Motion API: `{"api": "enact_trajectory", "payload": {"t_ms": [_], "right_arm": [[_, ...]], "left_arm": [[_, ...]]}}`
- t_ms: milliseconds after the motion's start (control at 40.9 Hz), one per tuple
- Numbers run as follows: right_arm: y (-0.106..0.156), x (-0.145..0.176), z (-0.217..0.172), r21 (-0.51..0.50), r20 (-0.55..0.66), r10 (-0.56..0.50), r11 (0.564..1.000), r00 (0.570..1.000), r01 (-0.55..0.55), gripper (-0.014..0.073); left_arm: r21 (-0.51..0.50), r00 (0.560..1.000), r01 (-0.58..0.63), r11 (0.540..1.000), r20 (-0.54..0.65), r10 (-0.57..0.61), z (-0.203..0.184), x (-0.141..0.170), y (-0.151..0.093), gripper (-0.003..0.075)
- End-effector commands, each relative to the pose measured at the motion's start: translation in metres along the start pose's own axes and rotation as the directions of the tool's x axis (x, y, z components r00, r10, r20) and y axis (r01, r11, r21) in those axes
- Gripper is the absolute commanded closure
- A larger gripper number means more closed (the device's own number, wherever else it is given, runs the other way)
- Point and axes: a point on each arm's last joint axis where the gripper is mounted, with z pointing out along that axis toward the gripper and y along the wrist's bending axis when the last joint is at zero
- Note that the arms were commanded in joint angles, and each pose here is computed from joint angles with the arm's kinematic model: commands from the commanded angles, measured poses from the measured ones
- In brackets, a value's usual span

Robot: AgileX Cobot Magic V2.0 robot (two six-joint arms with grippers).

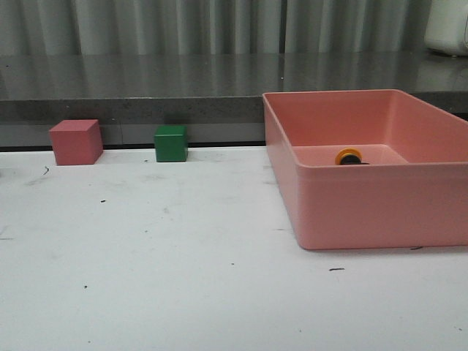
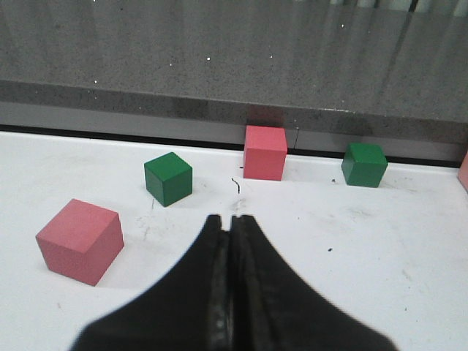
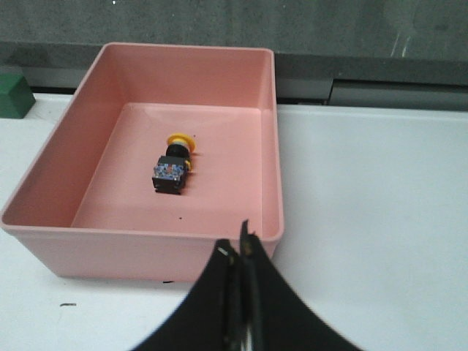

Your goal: Place and stand button with both arms

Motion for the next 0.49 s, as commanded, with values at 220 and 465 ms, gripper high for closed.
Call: {"api": "enact_trajectory", "payload": {"t_ms": [220, 465], "right_arm": [[0.0, -0.0116, 0.0074, 0.002, 0.0, -0.006, 1.0, 1.0, 0.006, 0.0458], [0.0, -0.0111, 0.0074, 0.002, -0.007, -0.006, 1.0, 1.0, 0.006, 0.0011]], "left_arm": [[0.012, 0.998, -0.004, 1.0, 0.067, 0.003, 0.0038, -0.012, -0.0016, 0.0623], [0.013, 0.997, -0.004, 1.0, 0.074, 0.003, 0.0037, -0.0126, -0.0017, 0.0154]]}}
